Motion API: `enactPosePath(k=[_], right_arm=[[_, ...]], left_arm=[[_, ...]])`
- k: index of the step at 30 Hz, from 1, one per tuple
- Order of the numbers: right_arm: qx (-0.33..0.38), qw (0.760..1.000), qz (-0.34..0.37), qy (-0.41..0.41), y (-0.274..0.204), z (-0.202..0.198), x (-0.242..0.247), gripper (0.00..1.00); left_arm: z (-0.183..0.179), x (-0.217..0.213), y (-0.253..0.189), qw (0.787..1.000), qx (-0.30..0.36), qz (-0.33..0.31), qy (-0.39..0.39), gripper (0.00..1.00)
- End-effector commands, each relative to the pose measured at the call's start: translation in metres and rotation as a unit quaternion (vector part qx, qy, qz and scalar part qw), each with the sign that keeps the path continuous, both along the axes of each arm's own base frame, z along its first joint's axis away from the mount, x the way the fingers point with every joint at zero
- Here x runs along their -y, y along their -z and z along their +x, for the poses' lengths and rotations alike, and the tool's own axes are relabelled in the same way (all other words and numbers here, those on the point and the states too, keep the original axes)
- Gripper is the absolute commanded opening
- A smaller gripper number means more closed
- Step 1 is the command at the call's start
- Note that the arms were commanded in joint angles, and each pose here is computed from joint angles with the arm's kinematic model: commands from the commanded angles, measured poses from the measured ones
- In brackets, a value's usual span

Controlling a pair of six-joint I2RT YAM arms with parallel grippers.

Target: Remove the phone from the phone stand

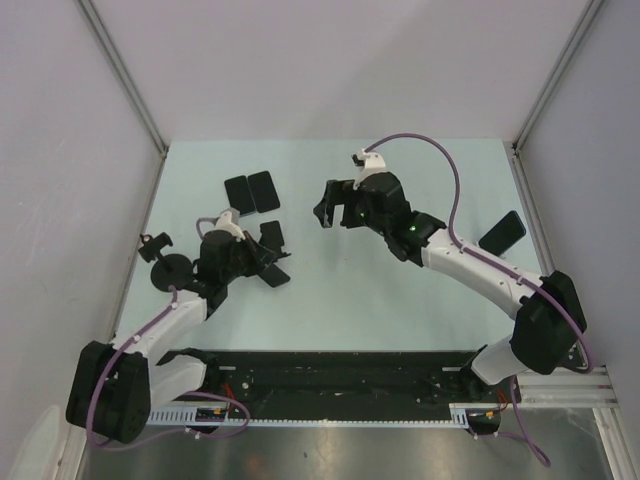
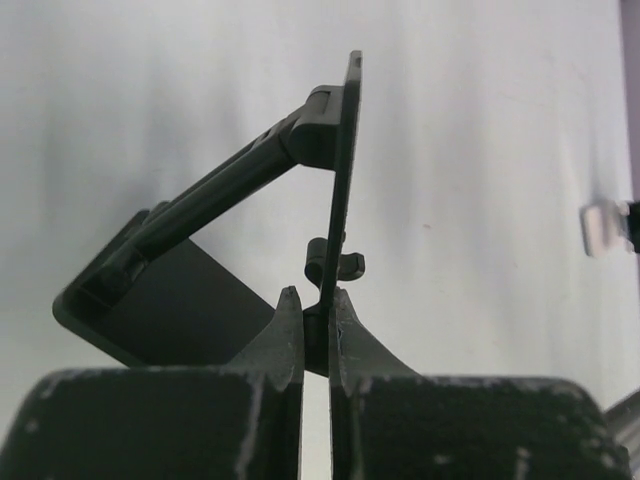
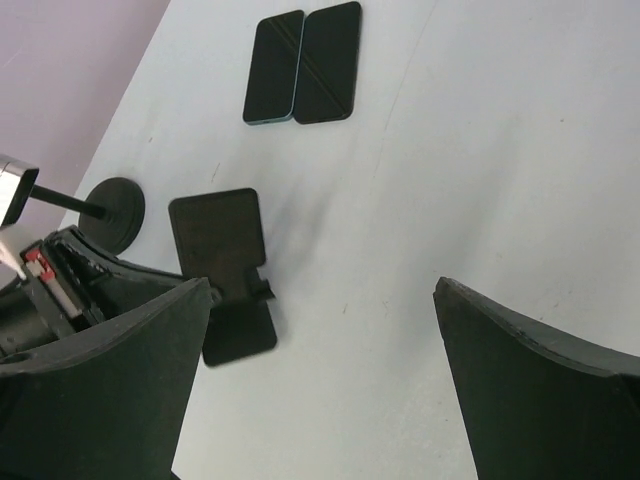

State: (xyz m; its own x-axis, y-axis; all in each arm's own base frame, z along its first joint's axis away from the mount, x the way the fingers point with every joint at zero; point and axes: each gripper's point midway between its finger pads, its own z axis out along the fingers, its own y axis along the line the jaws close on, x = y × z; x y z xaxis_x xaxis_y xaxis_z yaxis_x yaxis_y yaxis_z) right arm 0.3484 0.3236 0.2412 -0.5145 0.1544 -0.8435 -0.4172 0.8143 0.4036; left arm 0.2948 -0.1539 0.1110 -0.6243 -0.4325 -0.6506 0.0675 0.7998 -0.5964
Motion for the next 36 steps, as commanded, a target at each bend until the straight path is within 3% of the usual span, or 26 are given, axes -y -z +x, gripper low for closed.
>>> enactPosePath(k=[1,12,15,30,36], right_arm=[[0.031,1.0,-0.003,0.002,-0.019,-0.001,0.02,1.0],[0.024,0.999,-0.01,0.019,-0.008,0.006,0.05,1.0],[0.023,0.999,-0.009,0.022,-0.007,0.007,0.056,1.0],[0.016,1.0,-0.005,0.023,-0.003,0.007,0.063,1.0],[0.016,1.0,-0.003,0.024,-0.004,0.005,0.064,1.0]], left_arm=[[0.005,-0.031,0.001,1.0,0.021,0.016,0.002,0.0],[0.018,-0.087,0.019,0.999,-0.029,0.007,-0.044,0.0],[0.009,-0.085,0.028,0.998,-0.048,-0.005,-0.042,0.06],[-0.017,-0.111,0.039,0.989,-0.087,0.043,-0.114,0.58],[-0.021,-0.118,0.023,0.986,-0.08,0.063,-0.134,0.89]])
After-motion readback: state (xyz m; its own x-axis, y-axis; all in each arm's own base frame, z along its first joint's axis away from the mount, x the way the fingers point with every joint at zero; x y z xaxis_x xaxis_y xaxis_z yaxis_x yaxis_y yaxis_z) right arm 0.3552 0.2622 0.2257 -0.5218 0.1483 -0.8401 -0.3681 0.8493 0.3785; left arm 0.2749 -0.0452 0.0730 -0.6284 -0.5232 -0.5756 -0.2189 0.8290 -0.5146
